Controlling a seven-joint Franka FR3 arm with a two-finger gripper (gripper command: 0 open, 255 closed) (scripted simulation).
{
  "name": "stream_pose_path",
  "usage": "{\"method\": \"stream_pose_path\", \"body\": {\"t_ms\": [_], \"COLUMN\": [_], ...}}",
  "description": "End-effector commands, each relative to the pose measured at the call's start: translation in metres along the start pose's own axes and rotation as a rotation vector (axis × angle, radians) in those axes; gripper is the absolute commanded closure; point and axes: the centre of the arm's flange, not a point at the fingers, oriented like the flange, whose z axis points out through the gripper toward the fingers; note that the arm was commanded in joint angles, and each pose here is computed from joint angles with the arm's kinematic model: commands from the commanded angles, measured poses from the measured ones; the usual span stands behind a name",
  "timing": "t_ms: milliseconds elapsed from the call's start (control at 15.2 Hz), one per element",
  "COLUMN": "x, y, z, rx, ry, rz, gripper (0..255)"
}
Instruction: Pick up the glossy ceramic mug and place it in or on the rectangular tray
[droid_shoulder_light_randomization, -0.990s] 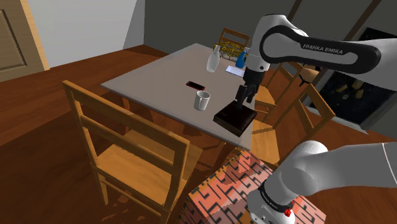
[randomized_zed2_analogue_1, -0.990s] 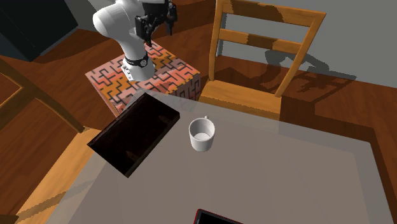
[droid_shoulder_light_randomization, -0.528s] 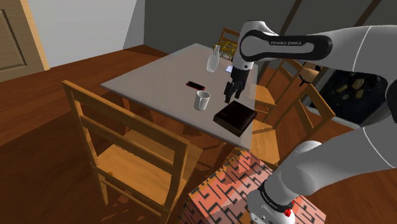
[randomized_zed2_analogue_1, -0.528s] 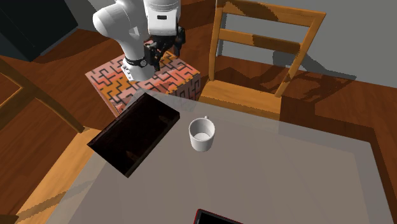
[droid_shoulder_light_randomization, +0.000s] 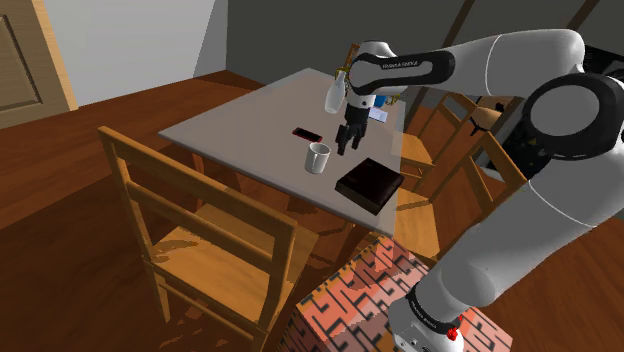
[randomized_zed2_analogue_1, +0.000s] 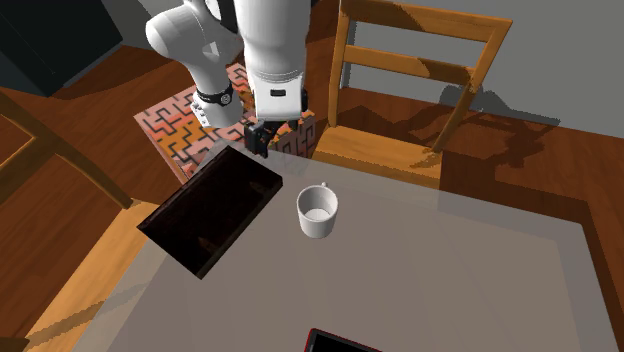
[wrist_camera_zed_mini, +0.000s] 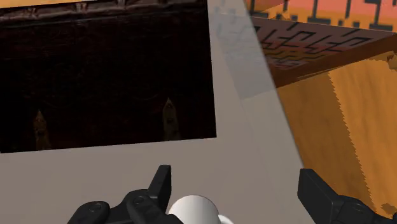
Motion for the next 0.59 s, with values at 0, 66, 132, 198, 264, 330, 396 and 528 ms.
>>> {"method": "stream_pose_path", "body": {"t_ms": [0, 66, 132, 198, 264, 330, 396, 528], "x": [0.022, 0.033, 0.045, 0.056, 0.068, 0.079, 0.090, 0.113], "y": [0.013, 0.019, 0.026, 0.032, 0.038, 0.044, 0.050, 0.062], "z": [0.005, 0.008, 0.012, 0.015, 0.018, 0.022, 0.025, 0.032], "rx": [0.004, 0.006, 0.008, 0.010, 0.012, 0.014, 0.016, 0.020], "ry": [-0.001, -0.002, -0.003, -0.003, -0.004, -0.005, -0.005, -0.007], "rz": [-0.008, -0.011, -0.015, -0.018, -0.022, -0.025, -0.029, -0.036], "gripper": [0, 0, 0, 0, 0, 0, 0, 0]}}
